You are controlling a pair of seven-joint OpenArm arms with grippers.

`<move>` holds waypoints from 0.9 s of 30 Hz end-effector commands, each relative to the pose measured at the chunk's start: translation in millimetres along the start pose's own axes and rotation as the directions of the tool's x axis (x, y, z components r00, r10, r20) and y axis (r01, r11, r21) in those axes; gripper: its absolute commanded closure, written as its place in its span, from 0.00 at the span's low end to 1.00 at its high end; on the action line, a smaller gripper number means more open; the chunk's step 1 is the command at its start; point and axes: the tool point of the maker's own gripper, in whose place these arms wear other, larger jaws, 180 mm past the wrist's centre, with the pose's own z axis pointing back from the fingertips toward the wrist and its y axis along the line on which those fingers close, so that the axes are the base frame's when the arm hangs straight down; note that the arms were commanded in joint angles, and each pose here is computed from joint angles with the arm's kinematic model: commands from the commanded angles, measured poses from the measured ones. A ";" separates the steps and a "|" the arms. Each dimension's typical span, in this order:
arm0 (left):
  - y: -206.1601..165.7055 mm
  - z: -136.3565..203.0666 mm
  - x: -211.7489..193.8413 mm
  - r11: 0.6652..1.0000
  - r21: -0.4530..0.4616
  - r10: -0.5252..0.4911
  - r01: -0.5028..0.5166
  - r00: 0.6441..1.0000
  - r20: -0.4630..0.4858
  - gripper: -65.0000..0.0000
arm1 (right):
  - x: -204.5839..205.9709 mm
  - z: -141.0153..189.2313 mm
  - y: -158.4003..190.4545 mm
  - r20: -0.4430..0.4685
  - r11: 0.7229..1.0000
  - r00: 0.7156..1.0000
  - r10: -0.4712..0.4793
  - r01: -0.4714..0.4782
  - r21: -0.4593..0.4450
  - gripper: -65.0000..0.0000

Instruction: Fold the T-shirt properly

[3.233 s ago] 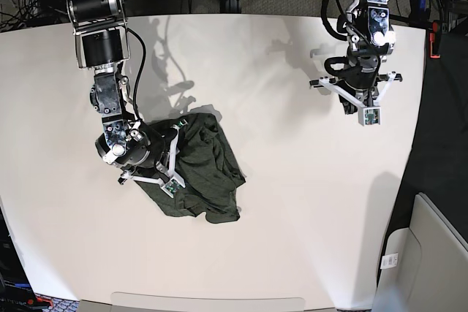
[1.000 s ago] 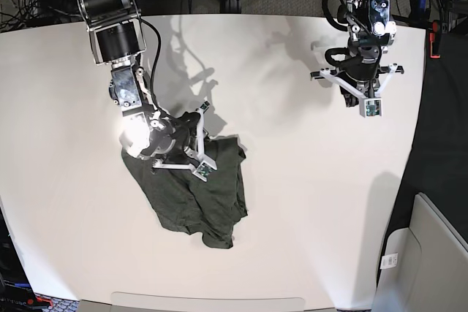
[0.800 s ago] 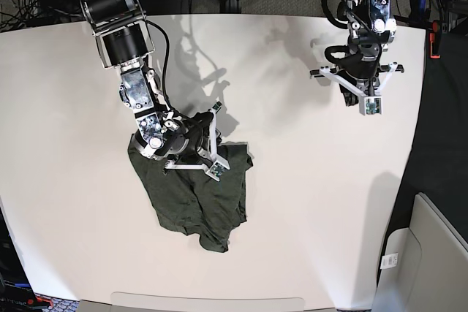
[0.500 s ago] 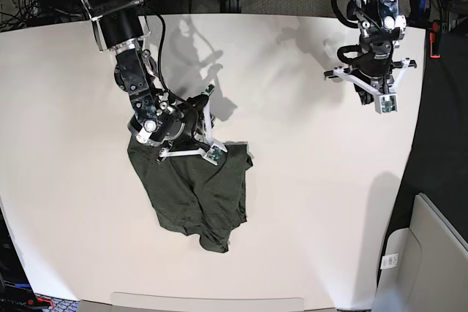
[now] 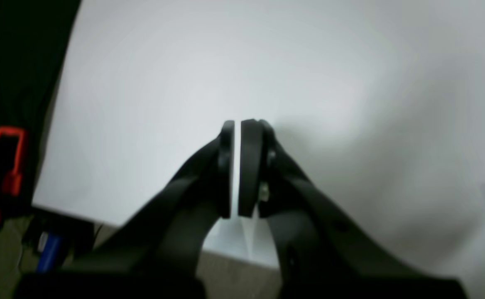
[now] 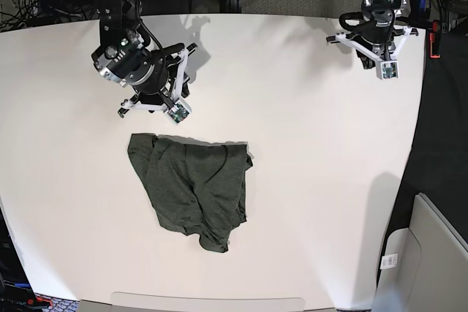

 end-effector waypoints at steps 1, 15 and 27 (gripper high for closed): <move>2.4 3.5 12.4 1.000 0.007 -0.008 0.008 0.998 0.057 0.99 | 5.0 9.5 -1.2 0.037 1.000 0.999 -0.001 0.002 -0.011 0.81; 40.7 34.0 -41.2 0.995 0.087 -0.057 0.056 0.998 0.007 0.99 | -76.5 48.6 13.1 0.014 0.926 0.931 -0.364 0.361 0.113 0.88; 46.0 52.9 -82.2 0.992 0.081 -0.083 0.092 0.990 -0.112 0.99 | -127.3 94.4 15.1 -0.041 0.857 0.874 -0.483 0.482 0.180 0.99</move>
